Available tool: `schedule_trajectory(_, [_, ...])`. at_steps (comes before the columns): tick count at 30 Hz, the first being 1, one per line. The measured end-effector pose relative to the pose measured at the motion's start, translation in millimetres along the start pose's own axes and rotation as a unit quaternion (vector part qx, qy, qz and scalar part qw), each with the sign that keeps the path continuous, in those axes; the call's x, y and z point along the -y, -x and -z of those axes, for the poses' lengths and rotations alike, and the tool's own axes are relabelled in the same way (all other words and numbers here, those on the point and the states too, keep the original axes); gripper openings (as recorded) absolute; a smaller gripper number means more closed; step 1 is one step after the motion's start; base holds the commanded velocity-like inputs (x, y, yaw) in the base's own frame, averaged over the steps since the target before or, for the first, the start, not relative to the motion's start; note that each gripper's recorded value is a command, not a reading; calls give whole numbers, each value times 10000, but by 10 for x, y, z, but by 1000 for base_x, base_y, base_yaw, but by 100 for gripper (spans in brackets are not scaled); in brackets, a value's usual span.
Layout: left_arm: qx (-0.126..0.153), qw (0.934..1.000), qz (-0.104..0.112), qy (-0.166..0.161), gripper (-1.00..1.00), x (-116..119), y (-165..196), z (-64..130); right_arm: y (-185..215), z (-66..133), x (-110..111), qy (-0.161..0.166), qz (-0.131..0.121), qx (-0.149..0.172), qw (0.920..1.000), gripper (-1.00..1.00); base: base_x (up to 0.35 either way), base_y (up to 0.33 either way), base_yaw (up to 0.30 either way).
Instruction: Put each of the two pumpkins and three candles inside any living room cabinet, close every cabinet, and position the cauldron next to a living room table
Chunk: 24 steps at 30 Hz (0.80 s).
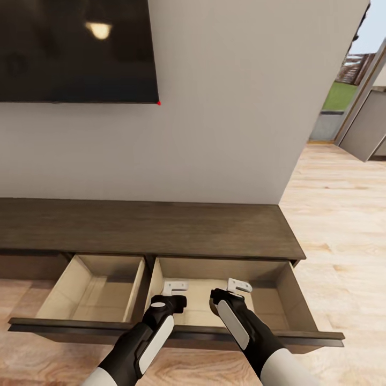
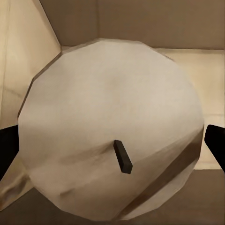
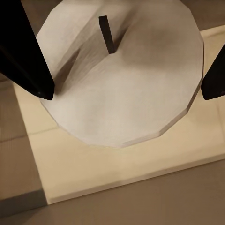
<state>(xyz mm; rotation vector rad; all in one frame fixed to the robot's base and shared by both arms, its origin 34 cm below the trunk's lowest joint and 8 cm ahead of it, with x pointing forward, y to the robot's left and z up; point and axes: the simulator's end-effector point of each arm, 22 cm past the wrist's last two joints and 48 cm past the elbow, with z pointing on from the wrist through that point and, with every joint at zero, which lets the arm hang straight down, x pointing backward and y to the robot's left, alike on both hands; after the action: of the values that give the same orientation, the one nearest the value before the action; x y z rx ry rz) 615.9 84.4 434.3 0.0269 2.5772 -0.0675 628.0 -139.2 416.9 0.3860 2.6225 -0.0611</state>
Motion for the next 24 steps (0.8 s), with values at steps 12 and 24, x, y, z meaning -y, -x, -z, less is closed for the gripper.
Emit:
schedule_trajectory(12, [18,10000,7,-5,-100,-4,-134,-151,-137,-168,16,4,-3,-1,10000,-100,0,0,0])
schedule_trajectory(24, [29,10000,10,-4,-100,-10,-141,-165,-153,-186,21,-1,3,2,10000,-100,5,0,0])
